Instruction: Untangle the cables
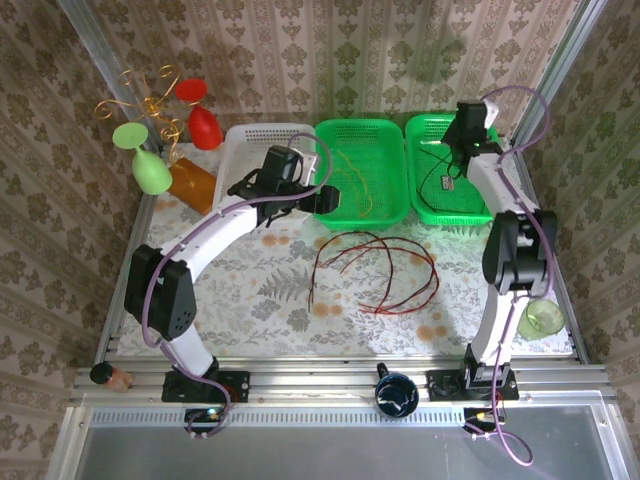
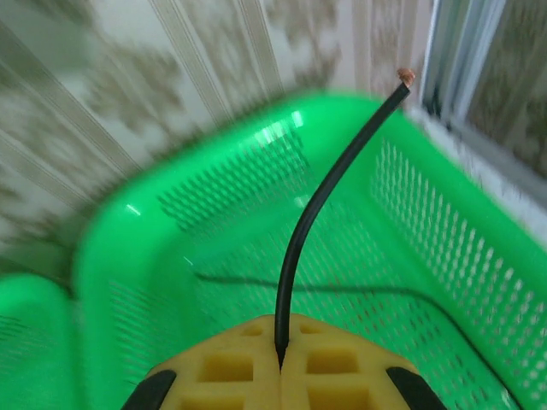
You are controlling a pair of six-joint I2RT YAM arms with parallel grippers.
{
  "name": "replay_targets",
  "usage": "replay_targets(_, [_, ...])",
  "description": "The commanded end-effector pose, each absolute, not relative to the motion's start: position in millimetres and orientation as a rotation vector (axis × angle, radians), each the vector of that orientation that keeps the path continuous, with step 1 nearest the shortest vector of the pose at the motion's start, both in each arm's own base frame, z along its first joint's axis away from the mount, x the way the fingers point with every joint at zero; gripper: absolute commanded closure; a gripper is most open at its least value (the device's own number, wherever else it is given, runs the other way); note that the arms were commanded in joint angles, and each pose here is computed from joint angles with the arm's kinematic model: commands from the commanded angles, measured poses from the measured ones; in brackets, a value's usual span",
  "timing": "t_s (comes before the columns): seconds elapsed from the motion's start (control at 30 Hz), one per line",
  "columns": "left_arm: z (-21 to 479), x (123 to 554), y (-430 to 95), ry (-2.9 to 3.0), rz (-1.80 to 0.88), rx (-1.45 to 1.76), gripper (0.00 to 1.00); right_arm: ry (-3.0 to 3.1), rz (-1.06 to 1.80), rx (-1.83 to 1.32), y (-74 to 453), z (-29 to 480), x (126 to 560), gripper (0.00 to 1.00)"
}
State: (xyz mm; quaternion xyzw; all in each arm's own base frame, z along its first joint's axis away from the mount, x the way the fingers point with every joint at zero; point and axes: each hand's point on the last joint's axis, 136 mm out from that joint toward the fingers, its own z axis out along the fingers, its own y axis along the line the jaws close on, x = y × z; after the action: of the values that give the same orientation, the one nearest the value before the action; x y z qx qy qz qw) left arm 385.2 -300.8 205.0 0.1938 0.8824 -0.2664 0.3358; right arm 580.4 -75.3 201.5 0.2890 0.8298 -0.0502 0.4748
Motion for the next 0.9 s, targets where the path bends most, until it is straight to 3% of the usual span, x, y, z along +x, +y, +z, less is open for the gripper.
replay_targets(0.0, [219.9,381.9,-293.2,2.272,-0.701,0.466,0.15,2.133,-0.204,0.776,-87.6,169.8,582.3,0.99])
replay_targets(0.2, [217.2,377.2,-288.3,2.287,-0.692,0.452,0.14,2.304,-0.378,0.771,-99.4,118.3,586.3,0.94])
replay_targets(0.27, [216.1,375.8,-286.2,2.292,-0.68,0.457,0.14,2.311,-0.388,0.761,-102.2,121.3,588.5,0.76])
replay_targets(0.33, [215.3,374.8,-283.3,2.298,-0.659,0.463,0.14,2.303,-0.348,0.742,-100.2,131.4,590.5,0.44])
replay_targets(0.43, [214.1,373.6,-279.6,2.309,-0.643,0.465,0.13,2.27,-0.267,0.761,-97.2,155.9,586.6,0.24])
replay_targets(0.67, [214.0,361.7,-267.9,2.306,-0.618,0.451,0.13,2.245,-0.042,0.725,-70.6,207.5,558.1,0.16])
replay_targets(0.87, [204.2,335.4,-257.9,2.309,-0.635,0.404,0.13,2.314,0.08,0.624,-24.5,214.9,490.3,0.19])
